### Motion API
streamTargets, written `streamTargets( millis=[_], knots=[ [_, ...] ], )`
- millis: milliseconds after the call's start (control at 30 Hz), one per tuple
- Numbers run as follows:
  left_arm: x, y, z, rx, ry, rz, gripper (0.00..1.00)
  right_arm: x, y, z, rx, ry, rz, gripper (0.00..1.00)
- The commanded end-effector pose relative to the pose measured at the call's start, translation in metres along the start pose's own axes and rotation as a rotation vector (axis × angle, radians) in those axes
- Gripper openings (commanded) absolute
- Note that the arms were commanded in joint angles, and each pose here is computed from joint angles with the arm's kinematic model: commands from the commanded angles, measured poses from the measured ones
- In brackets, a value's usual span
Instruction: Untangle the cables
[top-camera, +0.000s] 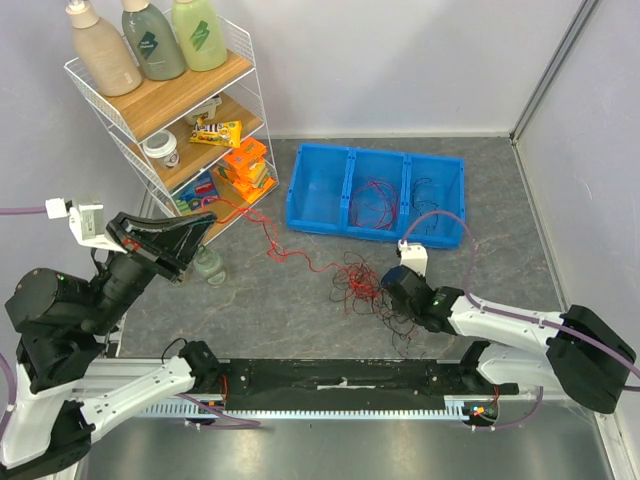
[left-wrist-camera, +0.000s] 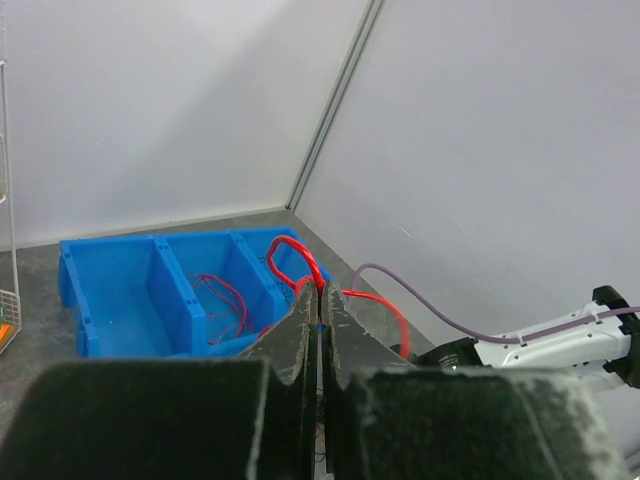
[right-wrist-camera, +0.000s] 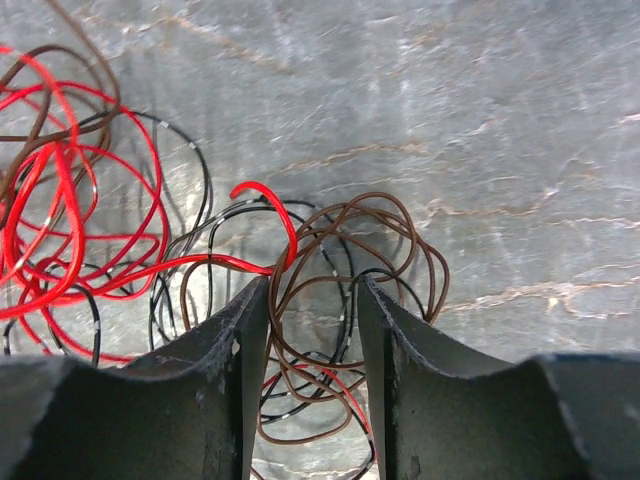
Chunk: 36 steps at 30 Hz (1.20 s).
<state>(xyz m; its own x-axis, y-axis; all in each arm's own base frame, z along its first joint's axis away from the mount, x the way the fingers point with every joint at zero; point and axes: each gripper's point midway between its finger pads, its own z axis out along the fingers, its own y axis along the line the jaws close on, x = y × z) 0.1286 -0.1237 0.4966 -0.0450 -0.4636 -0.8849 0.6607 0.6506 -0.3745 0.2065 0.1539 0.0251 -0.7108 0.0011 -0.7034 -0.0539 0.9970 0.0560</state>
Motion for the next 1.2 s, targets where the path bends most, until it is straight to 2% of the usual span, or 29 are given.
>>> streamTargets(
  millis=[0, 100, 200, 300, 433, 600, 733, 900, 1033, 1100, 1167],
  knots=[
    [-0.016, -0.007, 0.006, 0.021, -0.025, 0.037, 0.01, -0.027, -0.013, -0.003, 0.08, -0.041, -0.006, 0.49],
    [-0.012, -0.012, 0.012, 0.039, -0.015, 0.008, 0.02, -0.06, 0.011, -0.021, -0.038, -0.107, -0.085, 0.56],
    [0.006, -0.015, 0.022, 0.06, 0.029, -0.013, 0.02, -0.091, 0.051, -0.048, -0.269, -0.201, -0.178, 0.71],
    [0.021, -0.013, 0.029, 0.061, 0.052, -0.025, 0.02, -0.112, 0.085, -0.074, -0.443, -0.265, -0.249, 0.74],
    [0.034, -0.009, 0.032, 0.048, 0.074, -0.04, 0.02, -0.114, 0.127, -0.09, -0.654, -0.303, -0.362, 0.79],
    [0.033, -0.007, 0.028, 0.041, 0.07, -0.036, 0.02, -0.121, 0.155, -0.08, -0.724, -0.348, -0.35, 0.78],
    [0.034, -0.006, 0.03, 0.03, 0.086, -0.023, 0.02, -0.129, 0.171, -0.067, -0.703, -0.349, -0.317, 0.65],
    [0.055, 0.009, 0.032, -0.033, 0.128, -0.022, 0.02, -0.142, 0.179, -0.083, -0.718, -0.386, -0.279, 0.31],
    [0.106, 0.034, 0.038, -0.129, 0.231, -0.038, 0.02, -0.15, 0.176, -0.121, -0.79, -0.405, -0.239, 0.05],
    [0.135, 0.041, 0.042, -0.151, 0.287, -0.058, 0.02, -0.159, 0.175, -0.15, -0.868, -0.441, -0.187, 0.0],
    [0.164, 0.042, 0.047, -0.136, 0.335, -0.089, 0.02, -0.172, 0.175, -0.183, -0.953, -0.487, -0.146, 0.0]
  ],
)
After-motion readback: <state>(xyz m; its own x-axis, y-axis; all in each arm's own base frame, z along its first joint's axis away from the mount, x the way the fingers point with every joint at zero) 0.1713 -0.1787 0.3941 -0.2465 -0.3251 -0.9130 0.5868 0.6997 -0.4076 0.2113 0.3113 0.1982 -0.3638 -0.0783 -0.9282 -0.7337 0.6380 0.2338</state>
